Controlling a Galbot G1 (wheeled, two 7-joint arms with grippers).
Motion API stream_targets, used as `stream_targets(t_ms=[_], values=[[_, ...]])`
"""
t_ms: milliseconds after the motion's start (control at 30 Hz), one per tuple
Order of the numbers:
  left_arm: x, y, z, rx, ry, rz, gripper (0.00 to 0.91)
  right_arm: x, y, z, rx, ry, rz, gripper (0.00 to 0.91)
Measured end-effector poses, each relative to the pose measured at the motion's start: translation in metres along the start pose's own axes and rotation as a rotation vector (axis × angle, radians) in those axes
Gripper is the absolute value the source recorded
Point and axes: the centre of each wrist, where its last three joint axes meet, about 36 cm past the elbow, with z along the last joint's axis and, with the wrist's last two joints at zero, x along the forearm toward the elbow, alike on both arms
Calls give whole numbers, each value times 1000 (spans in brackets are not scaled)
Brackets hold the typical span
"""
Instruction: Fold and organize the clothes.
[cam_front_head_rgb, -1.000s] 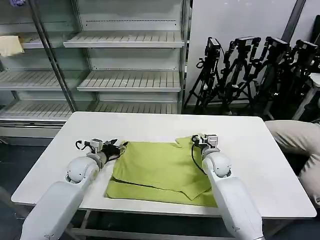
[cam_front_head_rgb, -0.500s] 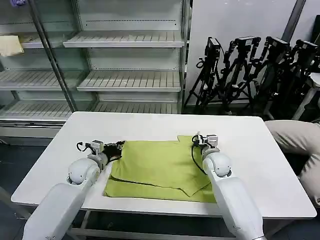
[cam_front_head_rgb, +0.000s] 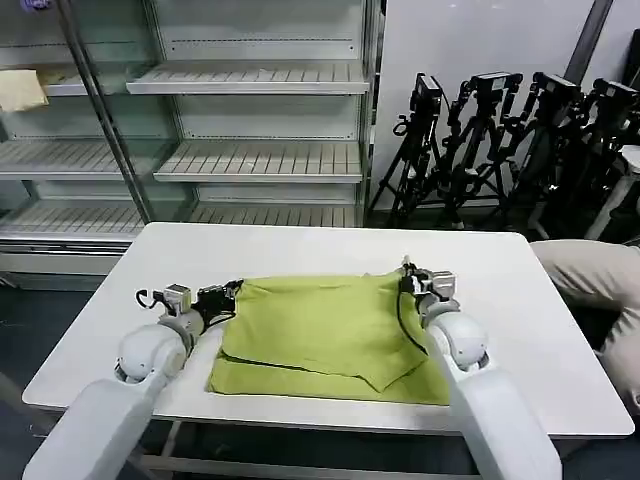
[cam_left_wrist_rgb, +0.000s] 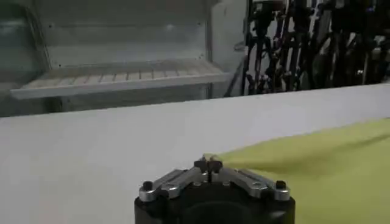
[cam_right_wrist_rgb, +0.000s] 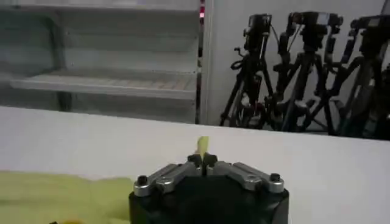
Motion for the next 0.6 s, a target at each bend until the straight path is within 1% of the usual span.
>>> stream_targets(t_ms=[200, 367, 567, 600], values=[[27, -8, 10, 26, -20, 12, 20, 35, 9, 13, -4, -19, -22, 0], [51, -12, 18, 41, -35, 9, 20, 63, 12, 20, 12, -24, -21, 0], [72, -21, 28, 45, -34, 15, 10, 85, 10, 31, 25, -9, -7, 0], [74, -22, 29, 42, -32, 14, 20, 88, 9, 32, 24, -5, -4, 0]])
